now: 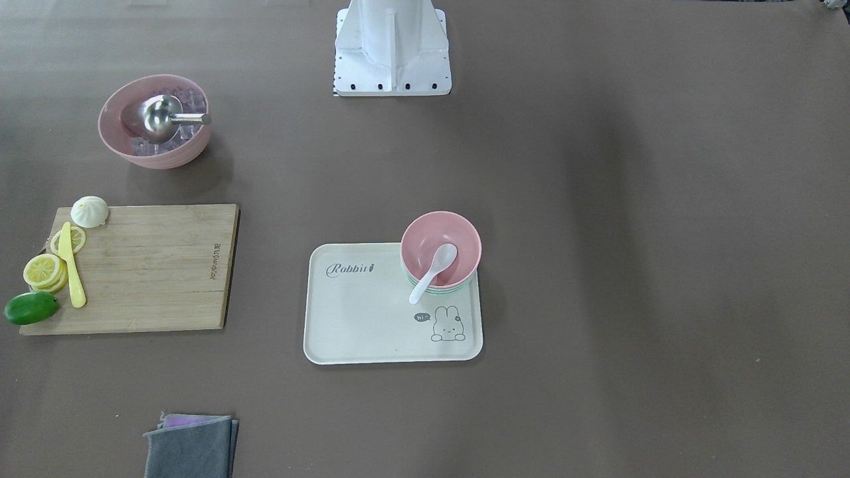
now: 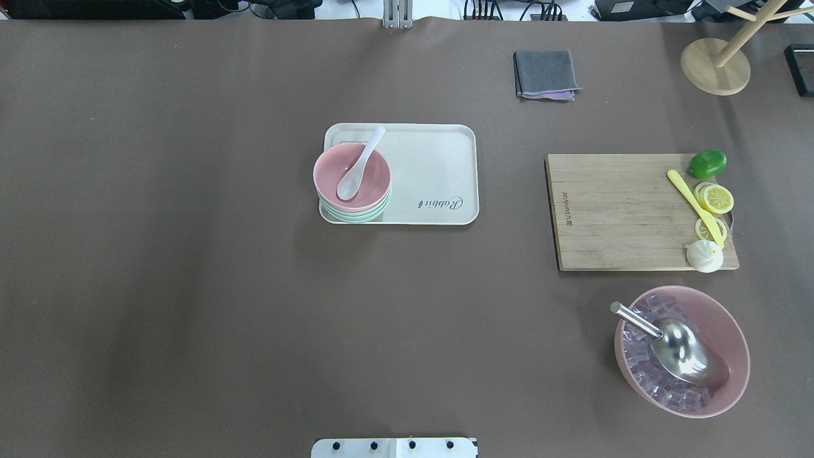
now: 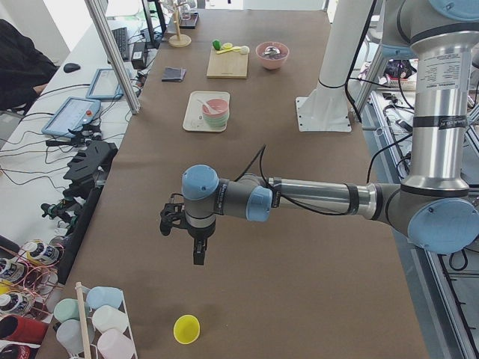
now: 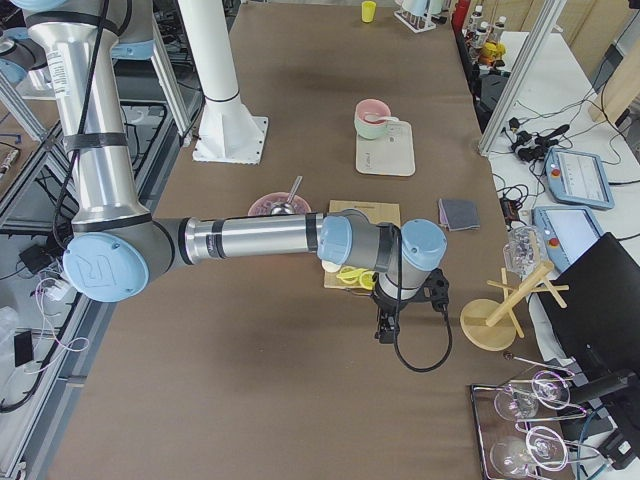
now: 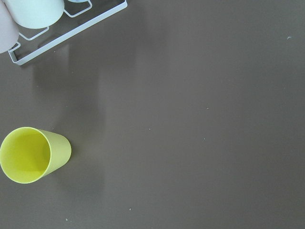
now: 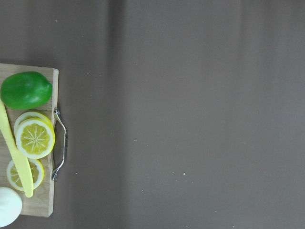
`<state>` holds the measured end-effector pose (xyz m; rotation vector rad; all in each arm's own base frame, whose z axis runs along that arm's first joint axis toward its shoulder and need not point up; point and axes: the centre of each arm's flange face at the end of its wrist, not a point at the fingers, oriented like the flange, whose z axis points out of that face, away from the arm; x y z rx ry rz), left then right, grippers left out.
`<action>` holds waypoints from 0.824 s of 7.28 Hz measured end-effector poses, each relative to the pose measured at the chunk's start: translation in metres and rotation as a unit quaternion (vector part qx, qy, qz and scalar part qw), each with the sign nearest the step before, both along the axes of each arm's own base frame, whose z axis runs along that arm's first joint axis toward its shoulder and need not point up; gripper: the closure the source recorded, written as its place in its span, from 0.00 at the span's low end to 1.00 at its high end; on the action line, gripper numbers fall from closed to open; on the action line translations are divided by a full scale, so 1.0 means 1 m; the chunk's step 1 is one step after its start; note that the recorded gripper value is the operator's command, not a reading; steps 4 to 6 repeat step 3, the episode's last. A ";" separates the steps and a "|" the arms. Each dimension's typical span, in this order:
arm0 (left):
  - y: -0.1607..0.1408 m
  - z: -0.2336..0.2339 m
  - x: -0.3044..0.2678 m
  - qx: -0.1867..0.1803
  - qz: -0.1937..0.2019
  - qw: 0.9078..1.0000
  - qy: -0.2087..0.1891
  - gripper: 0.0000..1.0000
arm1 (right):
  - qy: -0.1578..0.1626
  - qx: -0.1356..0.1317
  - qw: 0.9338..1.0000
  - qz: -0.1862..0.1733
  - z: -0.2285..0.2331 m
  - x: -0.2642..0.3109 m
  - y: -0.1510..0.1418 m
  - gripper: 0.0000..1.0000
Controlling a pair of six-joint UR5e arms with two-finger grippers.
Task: Stack pink bowl on green and place spoon
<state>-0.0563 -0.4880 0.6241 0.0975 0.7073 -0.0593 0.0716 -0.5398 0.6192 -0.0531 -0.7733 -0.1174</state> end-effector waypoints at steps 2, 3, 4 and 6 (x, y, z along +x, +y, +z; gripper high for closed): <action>0.000 0.000 0.000 0.000 0.000 1.000 0.000 0.01 | -0.001 0.000 1.000 0.001 0.000 0.000 0.000 0.00; 0.000 -0.001 0.000 0.001 0.000 1.000 0.000 0.01 | -0.001 -0.001 1.000 0.002 -0.001 0.000 0.000 0.00; 0.000 -0.001 0.000 0.001 0.000 1.000 0.000 0.01 | -0.001 -0.001 1.000 0.002 -0.001 0.000 0.000 0.00; 0.000 -0.001 0.000 0.001 0.000 1.000 0.000 0.01 | -0.001 -0.001 1.000 0.002 -0.001 0.000 0.000 0.00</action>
